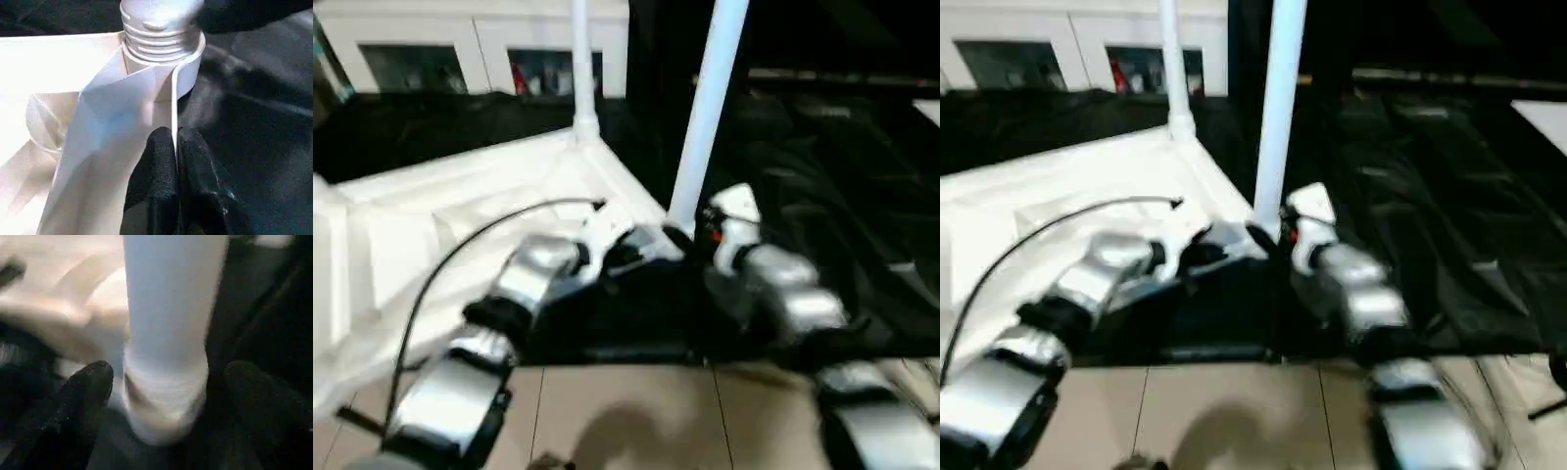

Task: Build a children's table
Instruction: Rotate leg to tighten

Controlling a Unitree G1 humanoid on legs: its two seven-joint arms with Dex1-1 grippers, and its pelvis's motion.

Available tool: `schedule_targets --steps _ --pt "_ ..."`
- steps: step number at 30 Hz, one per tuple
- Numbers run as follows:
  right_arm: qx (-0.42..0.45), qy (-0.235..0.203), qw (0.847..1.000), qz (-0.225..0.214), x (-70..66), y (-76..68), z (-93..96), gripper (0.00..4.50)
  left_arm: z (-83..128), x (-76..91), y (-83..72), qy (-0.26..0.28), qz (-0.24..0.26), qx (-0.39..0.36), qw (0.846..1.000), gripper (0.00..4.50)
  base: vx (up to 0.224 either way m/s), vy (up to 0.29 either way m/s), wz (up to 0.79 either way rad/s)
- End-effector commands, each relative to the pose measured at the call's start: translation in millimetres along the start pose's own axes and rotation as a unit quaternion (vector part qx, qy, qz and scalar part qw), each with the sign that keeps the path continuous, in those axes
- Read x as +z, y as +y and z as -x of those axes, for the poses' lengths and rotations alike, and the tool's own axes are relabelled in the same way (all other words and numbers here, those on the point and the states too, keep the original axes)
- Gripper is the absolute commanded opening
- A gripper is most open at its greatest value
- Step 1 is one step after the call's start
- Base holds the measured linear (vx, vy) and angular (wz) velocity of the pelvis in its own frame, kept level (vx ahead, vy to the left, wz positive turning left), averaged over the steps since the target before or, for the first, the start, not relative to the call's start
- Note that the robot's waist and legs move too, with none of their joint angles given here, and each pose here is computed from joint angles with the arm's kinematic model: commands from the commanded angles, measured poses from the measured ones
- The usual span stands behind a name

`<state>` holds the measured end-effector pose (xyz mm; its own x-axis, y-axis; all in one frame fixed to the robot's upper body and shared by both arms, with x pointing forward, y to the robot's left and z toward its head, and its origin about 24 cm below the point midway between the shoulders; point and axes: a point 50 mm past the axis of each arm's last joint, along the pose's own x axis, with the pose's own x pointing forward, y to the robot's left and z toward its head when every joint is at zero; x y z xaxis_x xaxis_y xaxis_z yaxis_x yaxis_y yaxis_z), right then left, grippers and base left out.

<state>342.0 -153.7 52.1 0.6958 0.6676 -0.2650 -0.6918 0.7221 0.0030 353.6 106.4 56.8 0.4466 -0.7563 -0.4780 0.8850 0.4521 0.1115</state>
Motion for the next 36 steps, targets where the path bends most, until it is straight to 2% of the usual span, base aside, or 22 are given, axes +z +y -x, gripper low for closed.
schedule_targets --steps 1,2,3,5,9,16,17,19,22,24,26,30,36 --pt "0.056 0.021 0.998 0.027 -1.6 6.1 5.4 4.07 1 7.0 -12.5 -0.04 -0.016 -0.071 0.997 0.0 0.0 0.0 0.0" --pt "0.056 0.021 0.998 0.027 -1.6 6.1 5.4 4.07 1 7.0 -12.5 -0.04 -0.016 -0.071 0.997 0.0 0.0 0.0 0.0" --pt "0.08 0.03 0.996 0.039 -2.7 6.2 11.5 4.07 5 6.8 -19.2 -0.045 -0.021 -0.114 0.992 0.0 0.0 0.0 0.0" --pt "0.096 0.028 0.994 0.043 -0.8 8.2 12.9 4.07 8 4.5 -23.0 -0.039 -0.026 -0.132 0.99 0.0 0.0 0.0 0.0" --pt "0.107 0.025 0.993 0.048 1.4 10.3 12.3 4.07 8 3.4 -27.0 -0.036 -0.027 -0.151 0.988 0.0 0.0 0.0 0.0" --pt "0.138 0.046 0.988 0.06 -0.2 15.4 13.0 4.07 12 3.2 -26.5 -0.031 -0.032 -0.148 0.988 0.0 0.0 0.0 0.0" --pt "0.136 0.045 0.988 0.061 -0.1 15.3 13.0 3.79 13 3.1 -26.2 -0.031 -0.031 -0.147 0.988 0.0 0.0 0.0 0.0" --pt "0.134 0.044 0.988 0.061 0.2 15.3 12.9 3.71 13 3.1 -26.1 -0.03 -0.031 -0.148 0.988 0.0 0.0 0.0 0.0" --pt "0.135 0.035 0.989 0.047 1.3 17.3 10.7 3.33 14 3.1 -25.3 -0.029 -0.03 -0.146 0.988 0.0 0.0 0.0 0.0" --pt "0.137 0.036 0.989 0.047 0.7 18.6 10.0 3.29 14 3.2 -25.1 -0.029 -0.029 -0.146 0.988 0.0 0.0 0.0 0.0" --pt "0.139 0.037 0.989 0.046 -0.3 20.0 9.5 2.99 14 3.2 -25.0 -0.028 -0.028 -0.146 0.988 0.0 0.0 0.0 0.0" --pt "0.141 0.04 0.988 0.043 -3.0 20.9 9.3 2.81 16 2.1 -24.9 -0.025 -0.027 -0.147 0.988 0.0 0.0 0.0 0.0" --pt "0.125 0.042 0.991 0.032 -6.6 20.7 7.7 2.76 15 0.2 -23.8 -0.023 -0.015 -0.137 0.99 0.0 0.0 0.0 0.0"
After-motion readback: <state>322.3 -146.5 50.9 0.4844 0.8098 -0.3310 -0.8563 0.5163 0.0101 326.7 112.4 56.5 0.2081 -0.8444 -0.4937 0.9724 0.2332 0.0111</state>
